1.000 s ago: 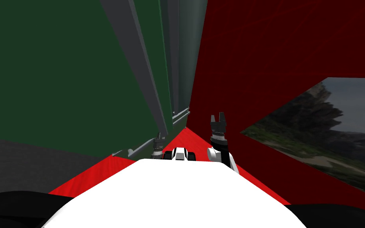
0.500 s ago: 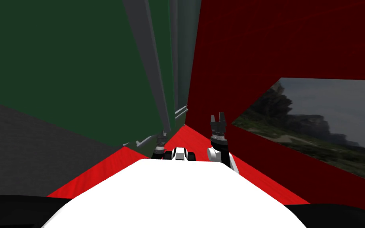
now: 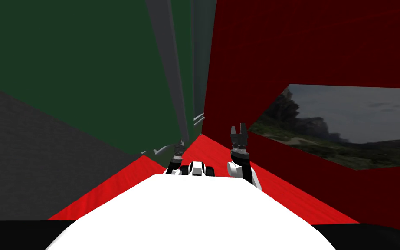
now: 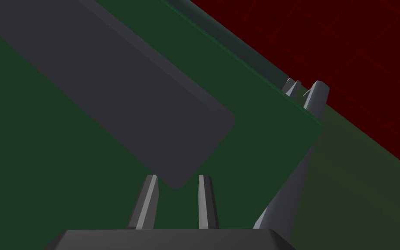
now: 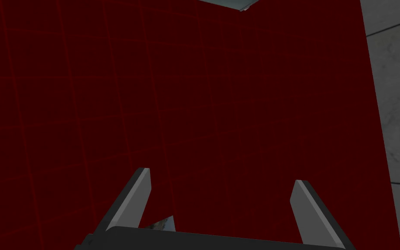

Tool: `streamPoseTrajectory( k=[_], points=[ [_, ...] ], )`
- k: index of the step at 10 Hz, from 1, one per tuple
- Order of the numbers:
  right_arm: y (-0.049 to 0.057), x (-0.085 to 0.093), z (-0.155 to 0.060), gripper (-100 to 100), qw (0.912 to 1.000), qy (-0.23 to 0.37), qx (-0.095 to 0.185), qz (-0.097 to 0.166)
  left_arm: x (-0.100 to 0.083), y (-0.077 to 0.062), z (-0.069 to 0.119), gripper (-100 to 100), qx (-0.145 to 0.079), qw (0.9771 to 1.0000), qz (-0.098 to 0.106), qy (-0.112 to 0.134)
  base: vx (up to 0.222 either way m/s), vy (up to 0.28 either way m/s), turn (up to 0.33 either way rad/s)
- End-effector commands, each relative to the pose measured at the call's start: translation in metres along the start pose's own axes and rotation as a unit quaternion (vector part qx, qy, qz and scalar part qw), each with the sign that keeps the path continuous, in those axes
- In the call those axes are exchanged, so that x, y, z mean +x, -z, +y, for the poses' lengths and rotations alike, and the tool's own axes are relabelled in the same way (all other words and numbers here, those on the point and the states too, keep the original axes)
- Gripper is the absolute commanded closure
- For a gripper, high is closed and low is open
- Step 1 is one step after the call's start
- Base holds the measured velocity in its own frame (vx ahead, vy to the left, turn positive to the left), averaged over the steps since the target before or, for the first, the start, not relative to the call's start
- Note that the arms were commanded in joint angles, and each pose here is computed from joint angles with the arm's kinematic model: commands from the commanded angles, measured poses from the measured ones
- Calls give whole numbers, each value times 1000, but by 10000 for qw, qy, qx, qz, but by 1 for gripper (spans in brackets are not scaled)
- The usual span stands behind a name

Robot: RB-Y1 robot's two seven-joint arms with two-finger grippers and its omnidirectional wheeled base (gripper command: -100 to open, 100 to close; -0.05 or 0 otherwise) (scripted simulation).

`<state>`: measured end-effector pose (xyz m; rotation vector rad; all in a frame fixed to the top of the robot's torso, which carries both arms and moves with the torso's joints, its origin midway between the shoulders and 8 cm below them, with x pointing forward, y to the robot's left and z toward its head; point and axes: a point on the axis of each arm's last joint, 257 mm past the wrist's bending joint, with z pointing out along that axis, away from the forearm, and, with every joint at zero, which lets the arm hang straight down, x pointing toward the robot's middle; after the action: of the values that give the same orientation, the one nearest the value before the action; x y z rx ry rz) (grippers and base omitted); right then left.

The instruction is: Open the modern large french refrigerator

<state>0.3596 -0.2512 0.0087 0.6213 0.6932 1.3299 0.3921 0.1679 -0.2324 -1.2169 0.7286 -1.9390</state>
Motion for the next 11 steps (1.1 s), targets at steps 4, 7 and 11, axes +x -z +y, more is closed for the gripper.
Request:
streamPoseTrajectory(
  k=[4, 7, 11],
  points=[
    [0, 0, 0, 0, 10000, 0, 0, 0, -3, -38, 11, 100, -124, 9996, 226, 104, -179, 19, -83],
    [0, 0, 0, 0, 10000, 1, 1, 0, 2, -47, 7, 100, -61, 9994, 313, 108, -83, 20, -28],
    [0, 0, 0, 0, 10000, 1, 1, 0, 4, -48, 15, 100, -297, 9982, 484, 169, -88, 49, -86]
  ],
)
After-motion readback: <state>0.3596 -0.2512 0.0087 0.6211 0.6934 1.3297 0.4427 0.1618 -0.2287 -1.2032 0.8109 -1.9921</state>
